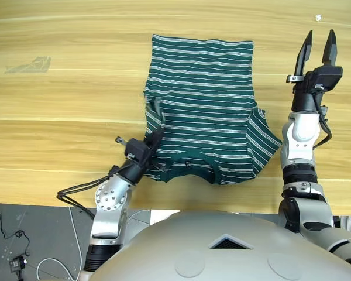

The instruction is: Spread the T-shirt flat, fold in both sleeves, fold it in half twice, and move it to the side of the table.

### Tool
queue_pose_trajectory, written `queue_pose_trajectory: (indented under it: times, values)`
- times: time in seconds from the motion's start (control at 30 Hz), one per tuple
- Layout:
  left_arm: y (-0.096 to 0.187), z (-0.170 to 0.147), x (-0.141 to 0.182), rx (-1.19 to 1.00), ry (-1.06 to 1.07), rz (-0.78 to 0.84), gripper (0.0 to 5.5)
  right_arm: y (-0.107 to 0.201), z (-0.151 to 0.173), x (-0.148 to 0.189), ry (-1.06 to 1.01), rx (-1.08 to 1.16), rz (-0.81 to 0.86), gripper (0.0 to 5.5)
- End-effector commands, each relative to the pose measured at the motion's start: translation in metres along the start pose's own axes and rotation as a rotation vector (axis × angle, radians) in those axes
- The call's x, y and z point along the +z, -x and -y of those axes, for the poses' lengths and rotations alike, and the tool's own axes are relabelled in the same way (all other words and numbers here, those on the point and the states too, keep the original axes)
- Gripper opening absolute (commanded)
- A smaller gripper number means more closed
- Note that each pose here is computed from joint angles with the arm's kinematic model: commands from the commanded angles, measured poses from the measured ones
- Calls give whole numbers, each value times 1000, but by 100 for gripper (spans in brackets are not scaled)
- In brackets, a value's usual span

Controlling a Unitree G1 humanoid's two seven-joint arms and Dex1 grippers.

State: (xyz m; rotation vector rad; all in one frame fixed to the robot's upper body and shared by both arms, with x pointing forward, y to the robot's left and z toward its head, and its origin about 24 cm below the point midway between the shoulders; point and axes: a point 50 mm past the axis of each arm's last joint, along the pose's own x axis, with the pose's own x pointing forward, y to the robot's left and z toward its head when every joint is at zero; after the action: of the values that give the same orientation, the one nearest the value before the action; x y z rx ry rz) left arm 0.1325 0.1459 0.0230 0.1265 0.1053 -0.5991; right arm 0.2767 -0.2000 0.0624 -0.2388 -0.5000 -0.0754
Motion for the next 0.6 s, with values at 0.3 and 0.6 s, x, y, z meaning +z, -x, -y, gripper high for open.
queue_pose_trajectory:
  times: [0.3,0.6]
  values:
    - [-2,3,-25,-35,-112,-118,48,-4,-5,0,-5,19,9,193]
    - [6,42,26,-387,-162,95,162,-4,-5,3,-78,94,-1,193]
